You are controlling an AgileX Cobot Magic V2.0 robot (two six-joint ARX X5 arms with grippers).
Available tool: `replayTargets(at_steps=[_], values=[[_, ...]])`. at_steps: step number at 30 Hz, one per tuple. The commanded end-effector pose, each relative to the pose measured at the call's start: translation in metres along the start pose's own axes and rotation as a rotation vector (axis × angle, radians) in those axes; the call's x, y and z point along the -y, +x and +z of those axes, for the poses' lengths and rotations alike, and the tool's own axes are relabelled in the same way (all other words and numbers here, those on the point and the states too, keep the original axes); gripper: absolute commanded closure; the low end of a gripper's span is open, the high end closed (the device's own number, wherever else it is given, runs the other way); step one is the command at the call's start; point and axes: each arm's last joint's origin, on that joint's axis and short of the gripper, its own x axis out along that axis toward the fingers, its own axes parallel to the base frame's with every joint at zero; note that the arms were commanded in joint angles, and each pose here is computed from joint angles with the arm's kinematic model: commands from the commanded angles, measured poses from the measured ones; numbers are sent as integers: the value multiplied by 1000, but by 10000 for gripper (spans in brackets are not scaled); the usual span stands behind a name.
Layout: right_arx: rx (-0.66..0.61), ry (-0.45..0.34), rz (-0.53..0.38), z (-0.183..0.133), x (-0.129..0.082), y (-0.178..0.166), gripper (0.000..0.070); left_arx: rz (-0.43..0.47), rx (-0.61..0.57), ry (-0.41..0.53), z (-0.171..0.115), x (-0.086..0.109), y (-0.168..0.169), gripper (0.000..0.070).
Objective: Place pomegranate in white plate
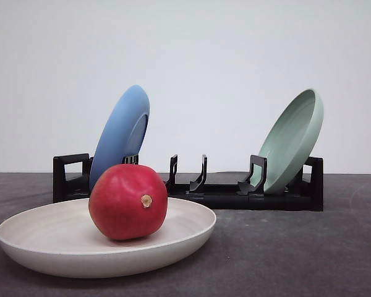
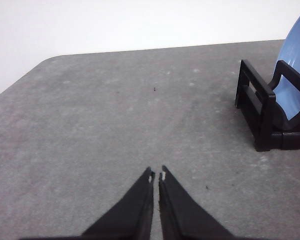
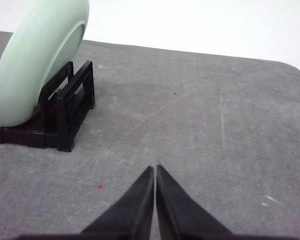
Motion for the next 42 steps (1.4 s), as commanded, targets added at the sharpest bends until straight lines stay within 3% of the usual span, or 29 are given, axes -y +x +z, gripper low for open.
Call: replayTargets(at_steps=[1, 42], values=[[9, 10, -3, 0, 0, 0, 700, 3, -12, 1, -3, 0, 1, 700], [9, 10, -3, 0, 0, 0, 700, 3, -12, 1, -3, 0, 1, 700]])
